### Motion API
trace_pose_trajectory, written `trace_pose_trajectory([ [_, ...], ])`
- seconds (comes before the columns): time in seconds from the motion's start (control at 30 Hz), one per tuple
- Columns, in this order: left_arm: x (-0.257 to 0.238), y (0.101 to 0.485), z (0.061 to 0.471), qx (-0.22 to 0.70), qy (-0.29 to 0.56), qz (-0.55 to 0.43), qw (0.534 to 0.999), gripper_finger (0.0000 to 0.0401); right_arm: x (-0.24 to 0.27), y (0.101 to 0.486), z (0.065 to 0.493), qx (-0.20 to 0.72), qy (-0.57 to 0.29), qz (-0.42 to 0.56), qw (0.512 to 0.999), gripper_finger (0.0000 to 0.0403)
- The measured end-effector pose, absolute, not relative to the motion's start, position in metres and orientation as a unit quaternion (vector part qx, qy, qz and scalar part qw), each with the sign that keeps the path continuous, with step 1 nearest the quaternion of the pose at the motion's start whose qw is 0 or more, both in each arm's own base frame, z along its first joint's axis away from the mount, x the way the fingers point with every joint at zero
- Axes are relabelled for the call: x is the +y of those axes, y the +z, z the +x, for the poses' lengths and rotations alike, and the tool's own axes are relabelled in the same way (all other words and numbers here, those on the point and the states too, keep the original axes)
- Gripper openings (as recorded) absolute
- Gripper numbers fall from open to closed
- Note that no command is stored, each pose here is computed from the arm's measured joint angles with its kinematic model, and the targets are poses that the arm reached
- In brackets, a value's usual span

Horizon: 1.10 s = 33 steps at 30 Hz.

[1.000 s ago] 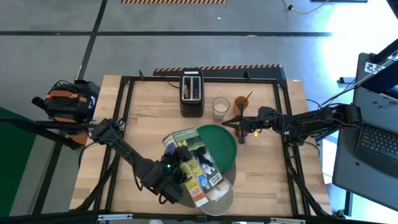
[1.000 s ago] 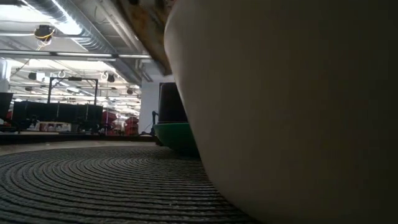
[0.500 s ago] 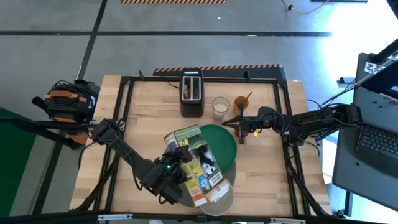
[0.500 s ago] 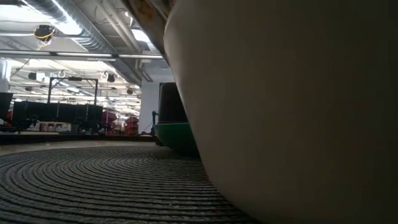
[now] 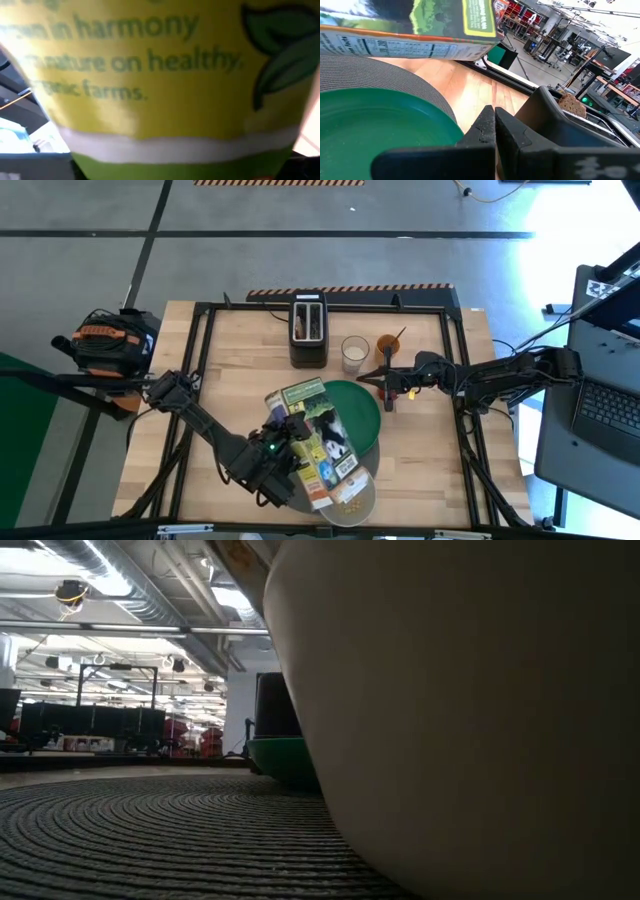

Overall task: Arrange a breakfast setting
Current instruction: Pour the cereal into the white bowl

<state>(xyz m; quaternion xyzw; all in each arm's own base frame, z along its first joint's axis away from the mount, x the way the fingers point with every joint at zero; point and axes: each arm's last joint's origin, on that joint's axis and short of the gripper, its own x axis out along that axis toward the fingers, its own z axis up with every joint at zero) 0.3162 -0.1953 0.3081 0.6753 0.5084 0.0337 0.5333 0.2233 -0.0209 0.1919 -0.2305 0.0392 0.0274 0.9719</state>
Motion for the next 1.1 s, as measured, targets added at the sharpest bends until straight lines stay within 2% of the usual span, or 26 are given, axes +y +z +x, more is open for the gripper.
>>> trace_pose_trajectory([
  [0.53,-0.195,0.3093,0.3164,0.501,0.039,0.695,0.514,0.0212,-0.0208,0.1919,0.2233,0.039,0.028,-0.231,0.972,0.0],
  [1.1,-0.1987,0.3114,0.3142,0.484,0.043,0.738,0.468,0.0212,-0.0208,0.1918,0.2233,0.039,0.028,-0.23,0.972,0.0],
])
